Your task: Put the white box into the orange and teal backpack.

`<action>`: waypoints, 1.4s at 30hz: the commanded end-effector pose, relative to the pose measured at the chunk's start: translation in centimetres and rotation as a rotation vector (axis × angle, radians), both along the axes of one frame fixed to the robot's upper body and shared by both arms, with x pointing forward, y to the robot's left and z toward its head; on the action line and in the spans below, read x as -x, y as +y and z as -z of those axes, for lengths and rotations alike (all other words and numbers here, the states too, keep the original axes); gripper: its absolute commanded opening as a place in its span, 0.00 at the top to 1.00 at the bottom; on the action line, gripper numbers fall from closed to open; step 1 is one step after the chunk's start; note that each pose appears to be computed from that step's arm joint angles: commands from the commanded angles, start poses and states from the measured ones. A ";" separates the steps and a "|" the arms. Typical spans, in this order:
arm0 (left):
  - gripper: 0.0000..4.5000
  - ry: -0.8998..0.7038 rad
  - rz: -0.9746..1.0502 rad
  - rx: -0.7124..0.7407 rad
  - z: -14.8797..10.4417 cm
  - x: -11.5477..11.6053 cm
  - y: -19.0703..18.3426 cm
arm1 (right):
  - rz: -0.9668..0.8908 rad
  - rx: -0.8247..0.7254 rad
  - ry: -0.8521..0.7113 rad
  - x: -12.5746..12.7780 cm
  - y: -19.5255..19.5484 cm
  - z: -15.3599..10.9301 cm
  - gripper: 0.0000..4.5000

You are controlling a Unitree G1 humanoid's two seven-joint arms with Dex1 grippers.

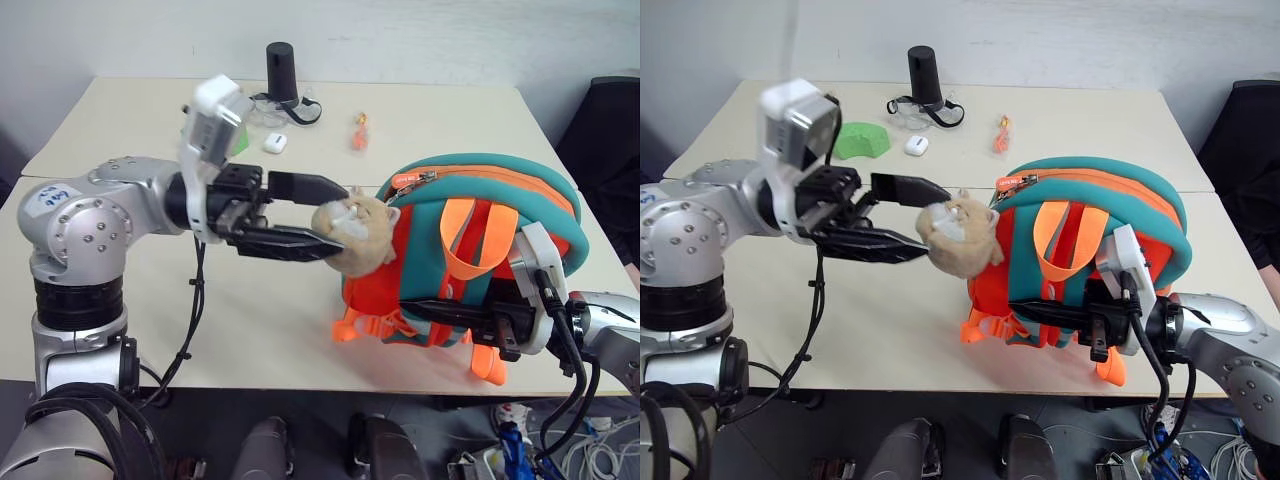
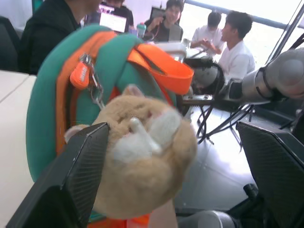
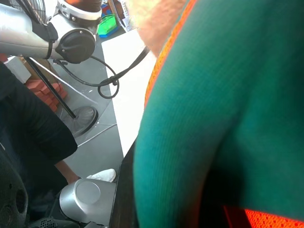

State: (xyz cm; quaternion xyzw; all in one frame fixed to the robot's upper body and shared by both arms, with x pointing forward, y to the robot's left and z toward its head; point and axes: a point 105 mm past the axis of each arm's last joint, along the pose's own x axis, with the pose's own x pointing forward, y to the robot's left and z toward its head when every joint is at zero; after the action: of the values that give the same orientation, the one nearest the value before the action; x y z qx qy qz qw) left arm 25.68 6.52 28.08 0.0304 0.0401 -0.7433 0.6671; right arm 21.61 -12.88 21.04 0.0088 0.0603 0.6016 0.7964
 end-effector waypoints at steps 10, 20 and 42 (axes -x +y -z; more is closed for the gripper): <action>0.00 -0.139 -0.091 -0.022 1.1 -2.2 -1.9 | -0.034 -0.021 -0.016 1.0 0.6 -0.7 1.00; 0.47 -0.122 -0.102 0.021 -0.1 -3.0 -1.3 | -0.042 -0.012 -0.006 1.6 0.3 -0.5 1.00; 0.82 -0.216 -0.064 -0.341 4.1 -3.5 5.6 | 0.001 -0.123 -0.025 2.5 -0.6 -1.4 1.00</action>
State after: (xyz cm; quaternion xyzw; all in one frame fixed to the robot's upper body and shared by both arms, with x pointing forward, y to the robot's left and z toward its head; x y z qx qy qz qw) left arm 29.09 11.54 24.35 0.1770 0.0903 -0.7081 0.6776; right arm 19.51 -13.70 21.04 0.0525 0.0516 0.5974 0.7986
